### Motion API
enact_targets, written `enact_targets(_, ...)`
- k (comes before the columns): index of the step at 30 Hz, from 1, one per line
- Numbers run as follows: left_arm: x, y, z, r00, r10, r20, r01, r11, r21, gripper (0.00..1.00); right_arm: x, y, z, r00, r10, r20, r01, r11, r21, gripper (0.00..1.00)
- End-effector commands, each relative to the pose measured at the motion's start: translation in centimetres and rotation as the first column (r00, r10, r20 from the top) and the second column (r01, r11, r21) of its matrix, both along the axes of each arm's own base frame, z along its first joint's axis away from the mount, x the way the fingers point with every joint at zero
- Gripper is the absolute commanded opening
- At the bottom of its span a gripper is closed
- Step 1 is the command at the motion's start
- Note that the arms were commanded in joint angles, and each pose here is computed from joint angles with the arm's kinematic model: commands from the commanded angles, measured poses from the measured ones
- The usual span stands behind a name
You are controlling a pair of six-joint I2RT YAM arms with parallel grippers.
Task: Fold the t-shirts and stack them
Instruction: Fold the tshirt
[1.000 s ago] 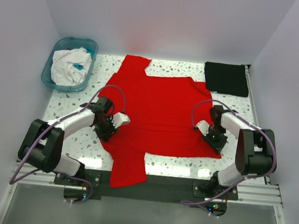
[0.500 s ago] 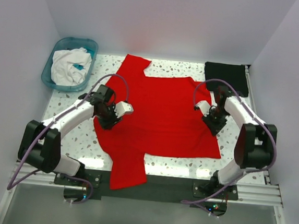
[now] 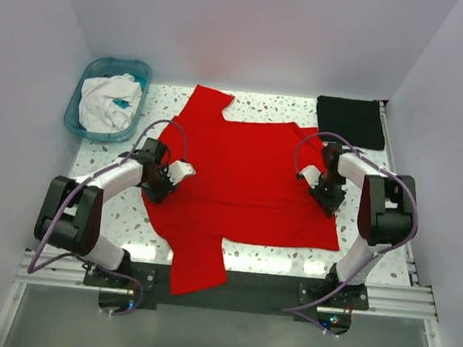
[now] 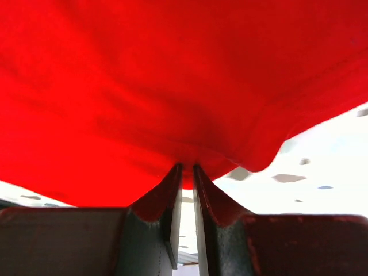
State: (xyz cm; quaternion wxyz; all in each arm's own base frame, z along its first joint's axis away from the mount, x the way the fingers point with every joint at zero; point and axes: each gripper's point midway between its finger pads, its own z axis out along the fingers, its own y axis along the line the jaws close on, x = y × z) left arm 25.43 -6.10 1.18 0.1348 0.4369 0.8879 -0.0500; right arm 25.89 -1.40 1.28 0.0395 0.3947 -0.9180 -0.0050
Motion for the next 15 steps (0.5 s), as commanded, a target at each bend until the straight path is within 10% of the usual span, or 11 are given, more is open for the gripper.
enact_targets(1,-5.1,1.8,-1.4,0.992,-0.017,-0.124,0.023,0.999,0.042,0.33,-3.4,0.8,-0.2,0.997,0.039,-0.062,-0.038,0.999,0.009,0.18)
enact_targets(15,-10.6,1.2,0.7,0.943,-0.19,-0.273,0.178,0.982,-0.069,0.25,-9.8,3.5,2.7,0.955,0.177,-0.238,-0.152,0.981,0.121,0.19)
